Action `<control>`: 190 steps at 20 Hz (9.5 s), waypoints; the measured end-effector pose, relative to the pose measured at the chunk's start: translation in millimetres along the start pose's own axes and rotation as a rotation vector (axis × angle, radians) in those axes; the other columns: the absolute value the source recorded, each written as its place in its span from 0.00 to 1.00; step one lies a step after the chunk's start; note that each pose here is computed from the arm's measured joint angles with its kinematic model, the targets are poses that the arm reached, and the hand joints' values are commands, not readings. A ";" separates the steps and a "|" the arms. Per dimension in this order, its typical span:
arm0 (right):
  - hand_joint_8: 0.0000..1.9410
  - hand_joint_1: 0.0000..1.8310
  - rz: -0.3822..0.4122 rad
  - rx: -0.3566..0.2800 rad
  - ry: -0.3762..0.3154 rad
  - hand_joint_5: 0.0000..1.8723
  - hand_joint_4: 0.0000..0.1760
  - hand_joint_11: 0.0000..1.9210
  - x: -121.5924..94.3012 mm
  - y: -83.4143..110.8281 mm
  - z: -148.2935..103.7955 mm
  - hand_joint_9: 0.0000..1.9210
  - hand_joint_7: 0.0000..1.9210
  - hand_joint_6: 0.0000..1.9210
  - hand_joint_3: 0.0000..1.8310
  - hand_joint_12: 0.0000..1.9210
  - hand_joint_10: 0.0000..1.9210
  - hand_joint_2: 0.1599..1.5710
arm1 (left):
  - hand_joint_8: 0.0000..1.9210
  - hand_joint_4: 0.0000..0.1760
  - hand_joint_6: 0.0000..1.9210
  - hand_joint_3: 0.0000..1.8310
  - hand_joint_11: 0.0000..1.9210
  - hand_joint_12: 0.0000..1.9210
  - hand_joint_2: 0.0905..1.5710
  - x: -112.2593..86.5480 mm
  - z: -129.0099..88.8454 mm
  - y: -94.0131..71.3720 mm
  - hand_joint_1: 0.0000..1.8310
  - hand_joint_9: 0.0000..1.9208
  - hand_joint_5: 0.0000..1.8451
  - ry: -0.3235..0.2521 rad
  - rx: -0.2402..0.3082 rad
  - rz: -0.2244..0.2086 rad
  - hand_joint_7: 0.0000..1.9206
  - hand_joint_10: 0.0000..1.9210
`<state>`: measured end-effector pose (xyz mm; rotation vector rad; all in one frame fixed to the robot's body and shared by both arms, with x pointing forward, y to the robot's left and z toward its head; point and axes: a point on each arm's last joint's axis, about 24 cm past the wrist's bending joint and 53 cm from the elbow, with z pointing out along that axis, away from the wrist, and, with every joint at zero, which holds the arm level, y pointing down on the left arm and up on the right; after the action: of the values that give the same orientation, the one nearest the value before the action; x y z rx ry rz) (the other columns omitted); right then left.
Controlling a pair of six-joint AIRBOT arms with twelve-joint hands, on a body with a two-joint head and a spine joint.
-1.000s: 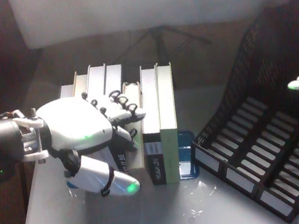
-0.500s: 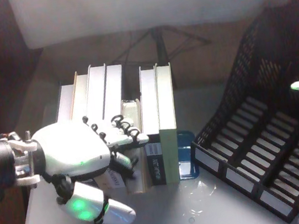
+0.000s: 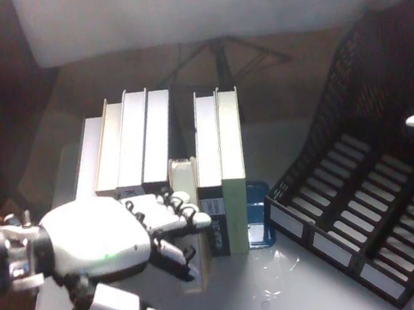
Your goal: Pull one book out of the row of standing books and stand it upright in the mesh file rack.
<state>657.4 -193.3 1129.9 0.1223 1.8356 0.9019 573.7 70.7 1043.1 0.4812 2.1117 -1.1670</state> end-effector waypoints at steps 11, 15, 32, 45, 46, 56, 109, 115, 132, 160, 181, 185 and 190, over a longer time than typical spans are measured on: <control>0.00 0.19 0.024 0.001 -0.015 0.00 0.00 0.00 -1.6 -0.1 -0.9 0.00 0.00 0.00 0.00 0.00 0.00 0.81 | 0.00 0.00 0.01 0.01 0.00 0.00 0.80 -33.7 -16.1 -30.3 0.23 0.00 0.20 -0.112 0.094 -0.040 0.00 0.00; 0.00 0.17 0.013 -0.028 -0.019 0.00 0.00 0.00 -3.1 11.8 -6.9 0.00 0.00 0.00 0.00 0.00 0.00 0.81 | 0.00 0.00 0.00 0.00 0.00 0.00 0.82 -66.2 -34.9 -43.0 0.29 0.00 0.11 -0.240 0.152 -0.062 0.00 0.00; 0.00 0.36 -0.351 -0.399 0.119 0.00 0.00 0.00 8.5 155.8 38.0 0.00 0.00 0.00 0.00 0.00 0.00 0.65 | 0.00 0.00 0.00 0.00 0.00 0.00 0.84 -147.1 -138.5 93.1 0.29 0.00 0.01 -0.760 -0.170 -0.309 0.00 0.00; 0.00 0.34 -0.561 -0.609 0.235 0.00 0.00 0.00 61.1 243.0 73.0 0.00 0.00 0.00 0.00 0.00 0.00 0.61 | 0.00 0.00 0.01 0.00 0.00 0.00 0.84 -129.5 -180.4 145.7 0.41 0.00 0.04 -0.856 -0.319 -0.413 0.01 0.00; 0.00 0.32 -0.564 -0.622 0.239 0.00 0.00 0.00 64.8 247.4 74.7 0.00 0.00 0.00 0.00 0.00 0.00 0.62 | 0.00 0.00 0.00 0.00 0.00 0.00 0.85 -128.4 -182.4 147.2 0.40 0.00 0.04 -0.861 -0.324 -0.416 0.01 0.00; 0.00 0.32 -0.595 -0.649 0.241 0.00 0.16 0.00 80.3 263.0 89.7 0.00 0.00 0.00 0.00 0.00 0.00 0.64 | 0.00 0.00 0.00 0.00 0.00 0.00 0.83 -121.0 -194.0 158.3 0.43 0.00 0.04 -0.877 -0.358 -0.444 0.00 0.00; 0.99 0.59 -0.897 -0.583 0.419 0.52 0.00 0.75 239.9 256.5 167.5 0.79 0.75 0.74 0.55 1.00 1.00 0.36 | 0.00 0.24 0.01 0.01 0.00 0.00 0.85 -109.7 -215.3 171.2 0.44 0.00 0.04 -0.927 -0.385 -0.492 0.00 0.00; 0.95 0.61 -0.884 -0.565 0.418 0.51 0.00 0.67 235.6 251.6 170.9 0.71 0.71 0.70 0.50 1.00 1.00 0.39 | 0.00 0.27 0.00 0.01 0.00 0.00 0.86 -108.7 -215.0 172.2 0.43 0.00 0.04 -0.931 -0.387 -0.499 0.00 0.00; 0.54 0.67 -0.874 -0.552 0.409 0.50 0.00 0.32 227.7 249.8 172.6 0.49 0.56 0.54 0.19 0.96 0.68 0.55 | 0.00 0.21 0.00 0.00 0.01 0.01 0.86 -108.0 -213.8 171.5 0.45 0.00 0.05 -0.932 -0.382 -0.500 0.00 0.00; 0.52 0.75 -0.601 -0.585 0.321 0.46 0.00 0.41 96.4 275.6 145.7 0.48 0.48 0.56 0.00 0.82 0.69 0.69 | 0.00 0.16 0.00 0.00 0.00 0.10 0.90 -120.0 -205.2 159.9 0.34 0.00 0.03 -0.947 -0.327 -0.493 0.00 0.00; 0.62 0.74 -0.577 -0.589 0.123 0.43 0.00 0.27 -25.2 298.3 123.6 0.39 0.43 0.65 0.00 0.89 0.76 0.73 | 0.00 0.23 0.00 0.00 0.00 0.00 0.89 -125.3 -193.8 155.3 0.35 0.00 0.04 -0.940 -0.298 -0.493 0.00 0.00; 0.65 0.74 -0.571 -0.596 0.090 0.42 0.00 0.34 -45.5 303.1 116.1 0.41 0.43 0.57 0.00 0.94 0.80 0.73 | 0.00 0.25 0.00 0.00 0.00 0.00 0.89 -127.9 -192.6 153.8 0.33 0.00 0.03 -0.946 -0.290 -0.493 0.00 0.00; 0.54 0.74 -0.574 -0.604 0.042 0.44 0.00 0.35 -71.3 309.7 105.4 0.45 0.46 0.61 0.00 0.92 0.74 0.71 | 0.00 0.20 0.00 0.00 0.00 0.00 0.89 -128.0 -191.6 153.1 0.33 0.00 0.03 -0.943 -0.287 -0.492 0.00 0.00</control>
<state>680.9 48.9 1359.9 -0.7646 1.4363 0.9930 683.9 314.5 1113.7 -0.6524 1.5128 -1.0129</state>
